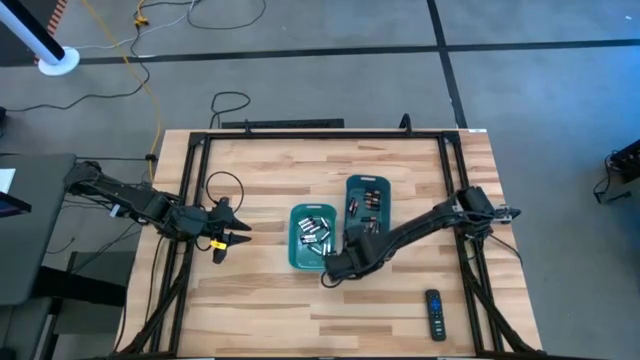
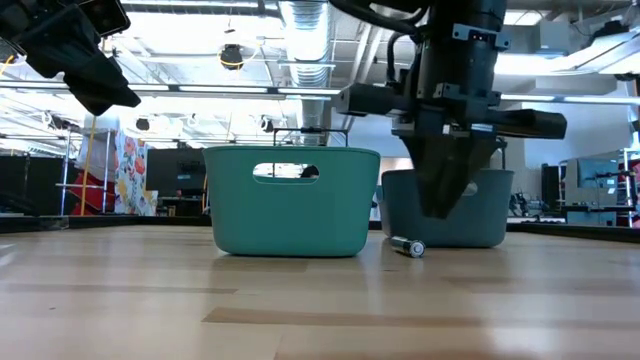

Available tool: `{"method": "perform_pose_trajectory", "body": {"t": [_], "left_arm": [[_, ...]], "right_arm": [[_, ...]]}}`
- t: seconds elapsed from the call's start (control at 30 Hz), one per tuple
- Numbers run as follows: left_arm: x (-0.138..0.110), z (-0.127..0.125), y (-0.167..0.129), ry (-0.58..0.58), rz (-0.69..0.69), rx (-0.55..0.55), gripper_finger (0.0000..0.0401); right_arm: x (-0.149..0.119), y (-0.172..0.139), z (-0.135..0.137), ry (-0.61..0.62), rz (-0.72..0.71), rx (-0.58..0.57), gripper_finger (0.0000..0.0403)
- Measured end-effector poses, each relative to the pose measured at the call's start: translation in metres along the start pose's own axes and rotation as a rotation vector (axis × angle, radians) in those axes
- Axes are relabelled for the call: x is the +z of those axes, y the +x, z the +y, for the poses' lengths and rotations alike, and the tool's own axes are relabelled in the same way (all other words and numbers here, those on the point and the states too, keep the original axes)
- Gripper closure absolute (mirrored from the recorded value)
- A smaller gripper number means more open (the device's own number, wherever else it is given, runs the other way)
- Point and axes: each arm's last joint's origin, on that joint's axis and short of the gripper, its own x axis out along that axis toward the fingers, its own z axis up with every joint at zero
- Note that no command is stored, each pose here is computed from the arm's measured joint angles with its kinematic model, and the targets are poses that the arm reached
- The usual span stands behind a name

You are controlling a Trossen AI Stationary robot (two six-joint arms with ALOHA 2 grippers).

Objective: Sort batteries
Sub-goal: Put the silver battery into the green bin

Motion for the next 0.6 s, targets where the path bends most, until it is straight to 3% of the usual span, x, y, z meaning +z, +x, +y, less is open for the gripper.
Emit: {"method": "perform_pose_trajectory", "body": {"t": [0.6], "left_arm": [[0.0,0.0,0.0,0.001,0.0,0.0,0.0264]], "right_arm": [[-0.001,0.016,0.006,0.01,0.0,0.077,0.0278]]}}
